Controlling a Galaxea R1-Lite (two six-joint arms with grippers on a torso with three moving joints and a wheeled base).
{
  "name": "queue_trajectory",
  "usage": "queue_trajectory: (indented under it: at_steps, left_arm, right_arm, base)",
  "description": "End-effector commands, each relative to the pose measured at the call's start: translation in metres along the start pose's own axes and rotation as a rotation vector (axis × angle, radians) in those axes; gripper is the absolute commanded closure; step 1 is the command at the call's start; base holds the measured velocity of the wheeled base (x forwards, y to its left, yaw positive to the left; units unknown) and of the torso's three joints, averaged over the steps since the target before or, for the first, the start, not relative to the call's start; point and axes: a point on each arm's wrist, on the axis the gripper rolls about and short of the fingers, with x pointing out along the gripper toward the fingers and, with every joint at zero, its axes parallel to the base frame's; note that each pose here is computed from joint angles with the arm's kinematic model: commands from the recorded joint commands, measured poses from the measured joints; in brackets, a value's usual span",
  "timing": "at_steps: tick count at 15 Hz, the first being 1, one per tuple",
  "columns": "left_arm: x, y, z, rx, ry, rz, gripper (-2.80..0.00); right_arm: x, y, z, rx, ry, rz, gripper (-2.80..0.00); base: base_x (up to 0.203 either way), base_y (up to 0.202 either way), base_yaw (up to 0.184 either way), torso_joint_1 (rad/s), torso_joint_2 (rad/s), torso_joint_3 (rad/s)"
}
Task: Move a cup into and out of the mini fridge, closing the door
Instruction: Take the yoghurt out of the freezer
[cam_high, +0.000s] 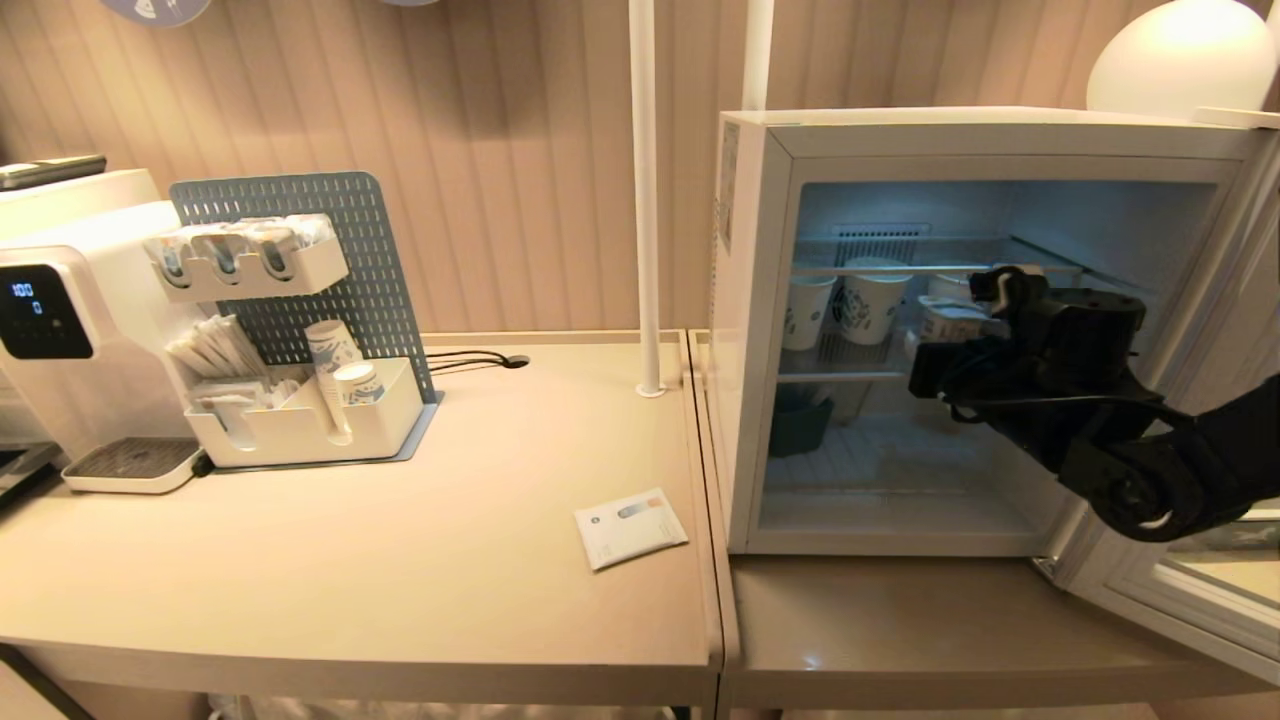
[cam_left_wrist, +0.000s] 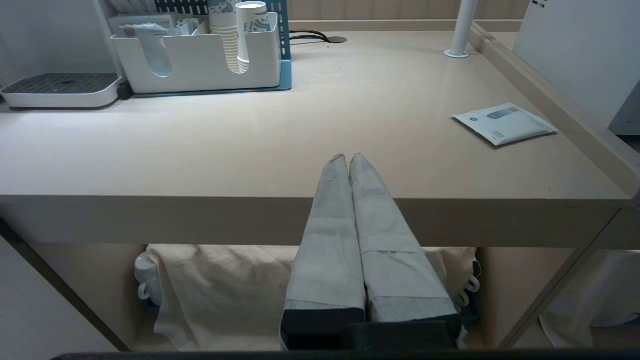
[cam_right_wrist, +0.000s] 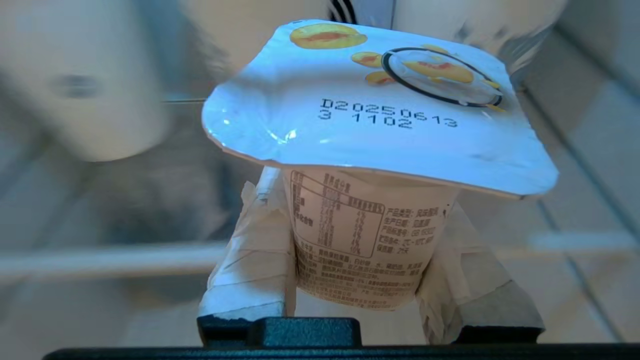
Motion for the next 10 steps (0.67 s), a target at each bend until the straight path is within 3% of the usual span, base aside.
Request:
queue_trajectory:
  at_steps: [1, 6, 10]
  left_arm:
    - [0.0, 0.0, 0.0, 0.0, -0.002, 0.0, 0.0]
    - [0.0, 0.0, 0.0, 0.001, -0.003, 0.0, 0.0]
    - [0.0, 0.0, 0.0, 0.001, -0.002, 0.0, 0.0]
  right_arm:
    - [-0.045, 0.002, 0.034, 0.012, -0.059, 0.032, 0.0]
    - [-0.146, -0.013, 0.061, 0.025, -0.091, 0.04, 0.0]
    - [-0.236, -0.034, 0.056, 0.049, -0.109, 0.001, 0.0]
  base:
    - [0.0, 0.0, 0.0, 0.0, 0.0, 0.0]
    - [0.0, 0.0, 0.0, 0.0, 0.0, 0.0]
    - [0.0, 0.0, 0.0, 0.0, 0.0, 0.0]
